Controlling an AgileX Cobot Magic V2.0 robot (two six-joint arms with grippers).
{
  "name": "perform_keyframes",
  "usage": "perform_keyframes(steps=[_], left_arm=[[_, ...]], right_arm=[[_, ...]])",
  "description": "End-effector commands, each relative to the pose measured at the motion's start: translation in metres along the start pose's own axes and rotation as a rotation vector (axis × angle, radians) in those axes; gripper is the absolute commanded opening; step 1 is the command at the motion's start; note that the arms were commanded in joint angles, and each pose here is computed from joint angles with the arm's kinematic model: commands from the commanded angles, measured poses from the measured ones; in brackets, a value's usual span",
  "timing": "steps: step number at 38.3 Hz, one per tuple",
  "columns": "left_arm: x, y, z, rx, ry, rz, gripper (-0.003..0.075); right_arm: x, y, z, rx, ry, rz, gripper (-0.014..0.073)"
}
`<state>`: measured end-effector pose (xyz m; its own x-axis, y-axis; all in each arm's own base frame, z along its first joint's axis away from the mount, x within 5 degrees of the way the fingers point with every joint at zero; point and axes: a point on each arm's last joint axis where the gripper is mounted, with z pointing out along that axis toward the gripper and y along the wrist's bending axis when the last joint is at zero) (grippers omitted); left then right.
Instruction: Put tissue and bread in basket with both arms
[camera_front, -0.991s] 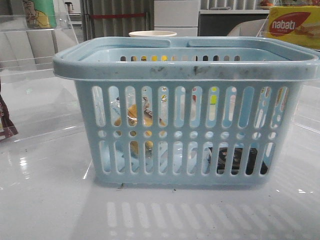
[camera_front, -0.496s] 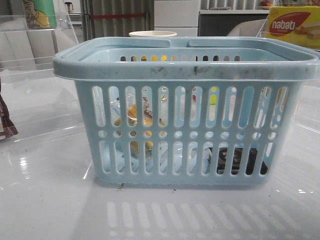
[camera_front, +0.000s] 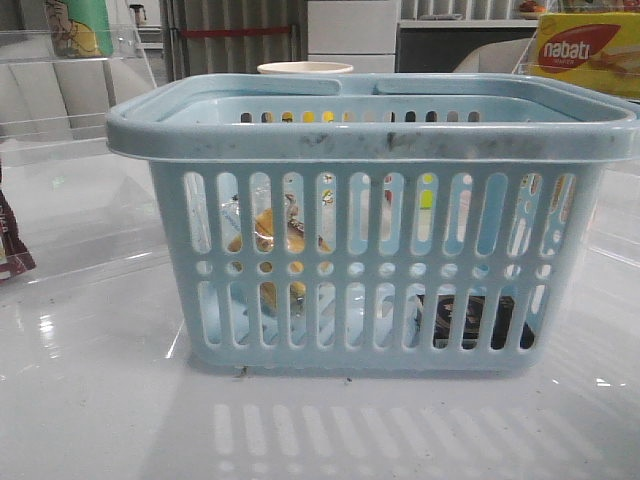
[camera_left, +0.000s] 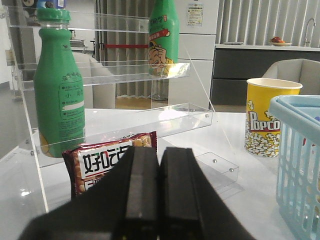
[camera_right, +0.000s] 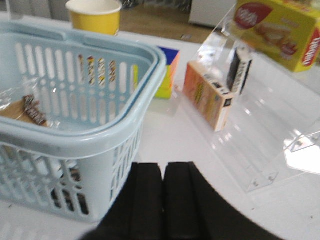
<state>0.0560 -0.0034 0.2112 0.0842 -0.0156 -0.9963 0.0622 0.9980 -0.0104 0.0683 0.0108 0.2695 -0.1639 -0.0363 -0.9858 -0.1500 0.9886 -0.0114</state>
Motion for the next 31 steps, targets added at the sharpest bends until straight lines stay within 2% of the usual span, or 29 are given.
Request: perform_keyframes(steps=[1, 7, 16, 31], left_arm=[[-0.007, 0.0, -0.002, -0.001, -0.1, -0.015, 0.0093], [-0.007, 0.0, -0.002, -0.001, -0.1, -0.015, 0.0092], [-0.007, 0.0, -0.002, -0.001, -0.1, -0.015, 0.0093], [-0.007, 0.0, -0.002, -0.001, -0.099, -0.015, 0.0092]], right_arm=[[0.004, -0.004, -0.006, 0.069, -0.226, -0.014, 0.0055], [0.04, -0.006, -0.007, 0.107, -0.255, -0.013, 0.0055], [0.063, -0.006, -0.004, 0.12, -0.268, -0.013, 0.0055], [0.061, -0.006, -0.005, 0.118, -0.298, 0.015, 0.0055]])
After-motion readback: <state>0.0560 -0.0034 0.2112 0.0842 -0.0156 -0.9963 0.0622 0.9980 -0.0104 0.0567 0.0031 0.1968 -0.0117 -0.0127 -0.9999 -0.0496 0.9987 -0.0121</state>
